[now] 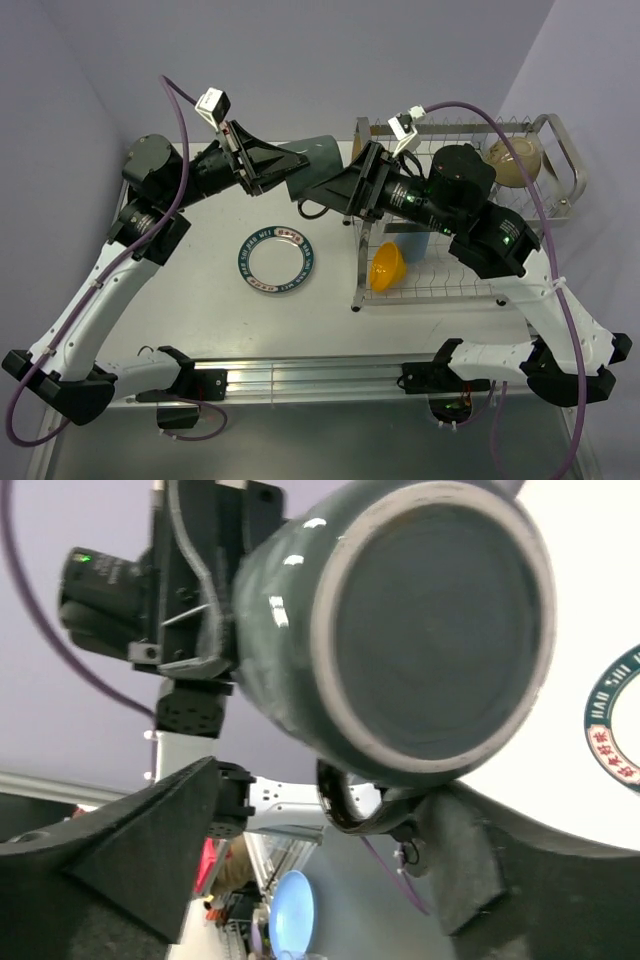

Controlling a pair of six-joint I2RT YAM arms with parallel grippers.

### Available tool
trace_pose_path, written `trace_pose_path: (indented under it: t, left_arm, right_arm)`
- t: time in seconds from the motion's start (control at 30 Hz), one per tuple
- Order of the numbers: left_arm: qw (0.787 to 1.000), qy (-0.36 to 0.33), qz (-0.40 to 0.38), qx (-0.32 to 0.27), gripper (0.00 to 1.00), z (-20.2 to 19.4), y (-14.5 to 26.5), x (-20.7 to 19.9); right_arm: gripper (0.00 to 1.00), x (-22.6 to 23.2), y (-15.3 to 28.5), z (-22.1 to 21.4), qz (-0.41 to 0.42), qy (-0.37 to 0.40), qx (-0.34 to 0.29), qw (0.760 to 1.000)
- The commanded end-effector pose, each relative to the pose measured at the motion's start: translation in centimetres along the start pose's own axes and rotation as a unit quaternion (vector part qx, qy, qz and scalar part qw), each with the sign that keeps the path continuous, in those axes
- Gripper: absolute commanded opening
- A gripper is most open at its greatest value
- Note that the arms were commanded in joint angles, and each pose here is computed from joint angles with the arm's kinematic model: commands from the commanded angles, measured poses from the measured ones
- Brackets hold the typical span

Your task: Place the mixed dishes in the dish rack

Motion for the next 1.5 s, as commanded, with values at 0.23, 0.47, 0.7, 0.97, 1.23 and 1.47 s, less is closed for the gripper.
trace_pose_path:
  t: [0.23,0.47,0.7,0.97,1.23,1.47]
  left_arm:
    - [0.996,-0.060,-0.071,-0.005,0.00,-0.6,1.6,-3.2]
    - [0.994,-0.039,-0.100,-0.007,0.00,-1.0,1.8,-3.0]
    - [0.993,-0.039,-0.109,-0.002,0.00,-0.9,1.7,-3.3]
    - [0.990,-0.024,-0.137,-0.004,0.00,-0.9,1.7,-3.5]
    - [0.989,-0.029,-0.143,-0.007,0.00,-0.8,1.6,-3.9]
    - [0.989,-0.026,-0.144,-0.006,0.00,-1.2,1.8,-4.0]
  right_arm:
    - [0.54,2.5,-0.1,1.5,0.102,0.030,-0.053,0.993]
    - [0.18,3.1,-0.9,1.1,0.149,0.033,-0.035,0.988]
    - [0.29,3.3,-1.5,0.5,0.162,0.025,-0.004,0.987]
    - [0.29,3.9,-1.7,0.4,0.185,0.024,0.012,0.982]
    - [0.27,4.0,-1.8,0.3,0.188,0.021,0.018,0.982]
    - [0.31,3.4,-2.1,0.5,0.168,0.026,0.002,0.986]
Point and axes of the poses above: each gripper's point midway between its finger pads, its own y axis back along the fingers, its own x axis along the line the jaws close on, z = x × y, the point moved 7 cm from there along y, back along the fingers, and after that the axes turned 10 degrees about -y, right-handed, at the moved point
